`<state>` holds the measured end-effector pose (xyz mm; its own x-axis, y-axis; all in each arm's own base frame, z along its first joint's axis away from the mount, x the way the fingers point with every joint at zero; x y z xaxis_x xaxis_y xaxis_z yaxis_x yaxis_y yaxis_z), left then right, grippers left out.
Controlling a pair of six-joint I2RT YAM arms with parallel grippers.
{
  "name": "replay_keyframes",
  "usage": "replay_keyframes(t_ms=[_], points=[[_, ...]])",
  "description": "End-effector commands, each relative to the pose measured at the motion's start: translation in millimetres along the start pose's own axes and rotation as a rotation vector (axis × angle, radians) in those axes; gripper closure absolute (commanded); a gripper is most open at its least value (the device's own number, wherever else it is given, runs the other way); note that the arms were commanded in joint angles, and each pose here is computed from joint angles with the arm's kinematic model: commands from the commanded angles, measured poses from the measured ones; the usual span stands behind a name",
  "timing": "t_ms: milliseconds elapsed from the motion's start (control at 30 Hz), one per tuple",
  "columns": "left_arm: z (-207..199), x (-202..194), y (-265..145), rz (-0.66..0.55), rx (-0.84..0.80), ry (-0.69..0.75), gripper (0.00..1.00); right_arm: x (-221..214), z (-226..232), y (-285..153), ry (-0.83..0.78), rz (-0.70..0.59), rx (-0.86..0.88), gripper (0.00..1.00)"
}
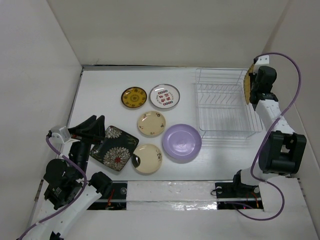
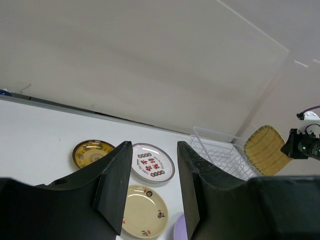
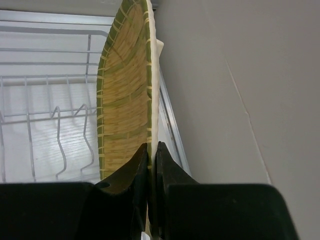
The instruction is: Load the plates into the dish rack
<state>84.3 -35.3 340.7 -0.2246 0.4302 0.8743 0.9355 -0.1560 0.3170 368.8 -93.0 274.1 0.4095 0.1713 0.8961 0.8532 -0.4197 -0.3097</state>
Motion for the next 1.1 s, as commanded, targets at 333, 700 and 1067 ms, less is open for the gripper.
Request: replay_keyframes(t_ms=[333, 700, 1067], points=[[-5, 10, 0, -0.036, -0.033, -0.027, 0.62, 12, 39, 12, -0.219, -0.054, -0.075, 1.0], [-7, 6, 4, -0.015, -0.039, -0.019, 0.62, -18, 69, 19, -0.142, 0.011, -0.103, 0.58], [-7, 3, 7, 0.002, -0.032, -0.011, 0.62, 55, 48, -22, 0.23, -0.176, -0.092, 0.45]])
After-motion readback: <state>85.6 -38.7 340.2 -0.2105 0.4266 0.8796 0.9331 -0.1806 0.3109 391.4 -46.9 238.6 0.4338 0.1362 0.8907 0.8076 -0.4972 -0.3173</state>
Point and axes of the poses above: each gripper's point midway between its finger pads, its own y axis out along the fingers, its own z axis along the line the jaws close on, x = y × z, the point moved 10 cm from there along -y, back along the fingers, and after that the axes turned 3 degrees about y, right-handed, at the moved point
